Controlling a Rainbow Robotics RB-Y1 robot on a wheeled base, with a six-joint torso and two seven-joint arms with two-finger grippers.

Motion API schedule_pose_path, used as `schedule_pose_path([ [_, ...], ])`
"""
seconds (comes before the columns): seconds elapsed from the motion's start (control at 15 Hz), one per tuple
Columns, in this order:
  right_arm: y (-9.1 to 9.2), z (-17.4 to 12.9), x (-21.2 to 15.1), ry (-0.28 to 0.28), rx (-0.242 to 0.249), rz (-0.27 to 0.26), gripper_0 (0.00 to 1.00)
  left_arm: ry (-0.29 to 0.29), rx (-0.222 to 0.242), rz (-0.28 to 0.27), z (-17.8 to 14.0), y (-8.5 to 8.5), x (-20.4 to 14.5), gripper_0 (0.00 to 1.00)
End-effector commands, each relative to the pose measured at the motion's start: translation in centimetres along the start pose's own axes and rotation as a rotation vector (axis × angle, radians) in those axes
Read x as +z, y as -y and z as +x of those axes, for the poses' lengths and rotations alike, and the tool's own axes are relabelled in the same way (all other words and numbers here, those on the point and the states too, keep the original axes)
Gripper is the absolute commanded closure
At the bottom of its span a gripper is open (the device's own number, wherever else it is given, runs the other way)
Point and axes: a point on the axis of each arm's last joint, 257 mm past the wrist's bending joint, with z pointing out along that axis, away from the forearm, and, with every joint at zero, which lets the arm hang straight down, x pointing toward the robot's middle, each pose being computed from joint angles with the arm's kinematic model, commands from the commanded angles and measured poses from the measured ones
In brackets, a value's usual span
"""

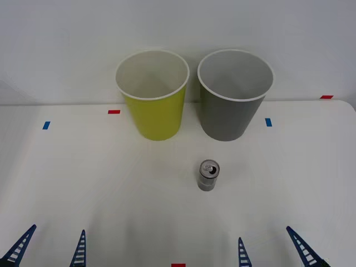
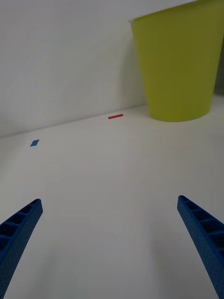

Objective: Put cans in the gray bin and PET bottles in the light green bin.

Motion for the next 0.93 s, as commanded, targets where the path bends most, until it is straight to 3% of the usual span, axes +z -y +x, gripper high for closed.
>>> schedule_pose_path([
  [0.07,-2.6,0.5,2.4,0.038,0.009,-0.082,0.0,0.0,0.0,0.0,0.0,0.0,0.0,0.0],
  [0.27,-4.6,1.2,5.5,0.077,0.006,-0.138,0.0,0.0,0.0,0.0,0.0,0.0,0.0,0.0],
  [0.6,-5.8,2.3,10.8,0.105,0.008,-0.147,0.0,0.0,0.0,0.0,0.0,0.0,0.0,0.0],
  [0.93,-5.7,2.6,15.1,0.048,-0.008,-0.123,0.0,0.0,0.0,0.0,0.0,0.0,0.0,0.0],
])
